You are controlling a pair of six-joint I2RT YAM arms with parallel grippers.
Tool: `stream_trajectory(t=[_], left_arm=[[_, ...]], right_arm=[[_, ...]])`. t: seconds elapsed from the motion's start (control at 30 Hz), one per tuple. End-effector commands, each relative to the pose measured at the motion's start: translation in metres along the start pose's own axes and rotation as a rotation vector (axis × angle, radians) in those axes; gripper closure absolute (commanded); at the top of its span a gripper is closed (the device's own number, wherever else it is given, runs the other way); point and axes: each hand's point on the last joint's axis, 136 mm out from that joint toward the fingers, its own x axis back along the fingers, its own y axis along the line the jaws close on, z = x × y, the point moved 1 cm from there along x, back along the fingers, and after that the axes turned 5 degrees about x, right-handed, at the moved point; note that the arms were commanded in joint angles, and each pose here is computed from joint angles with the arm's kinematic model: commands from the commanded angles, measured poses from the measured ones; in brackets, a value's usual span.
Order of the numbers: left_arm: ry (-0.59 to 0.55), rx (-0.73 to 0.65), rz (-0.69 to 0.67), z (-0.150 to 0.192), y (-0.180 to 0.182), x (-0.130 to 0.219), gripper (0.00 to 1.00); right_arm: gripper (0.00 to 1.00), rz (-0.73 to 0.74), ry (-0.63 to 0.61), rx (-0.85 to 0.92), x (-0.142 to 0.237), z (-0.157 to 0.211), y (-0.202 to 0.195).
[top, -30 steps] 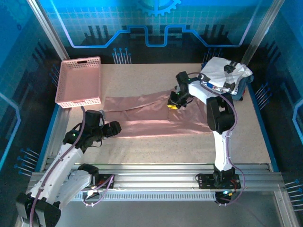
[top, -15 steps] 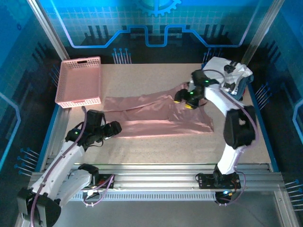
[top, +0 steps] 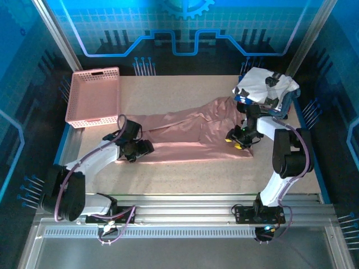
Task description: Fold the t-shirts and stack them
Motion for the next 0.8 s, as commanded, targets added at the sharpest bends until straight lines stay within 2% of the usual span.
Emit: stream_trajectory(t=[0.0,0.13,0.33,0.5,0.63,0.77], left_arm=[[-0.001,0.049,-0.045,0.000,0.008,-0.009,0.36],[0.012,0.074,-0.107,0.010,0.028,-0.014,0.36],[0.054,0.109,-0.149,0.032,0.051,-0.015,0.36],[0.056,0.112,-0.125,0.041,0.056,-0.007,0.37],[0.035,0.089,-0.050,0.034,0.037,0.007,0.36],[-0.036,0.053,0.030,0.012,0.006,0.039,0.34]], right_arm=[[0.55,0.116,-0.002,-0.014,-0.001,0.010,-0.020],[0.55,0.199,0.014,-0.028,0.003,0.029,-0.042],[0.55,0.226,0.032,-0.071,0.006,0.064,-0.062],[0.49,0.236,0.026,-0.097,0.012,0.082,-0.072],[0.41,0.184,-0.027,-0.089,0.025,0.071,-0.060],[0.34,0.092,-0.113,-0.012,0.061,0.038,-0.021]])
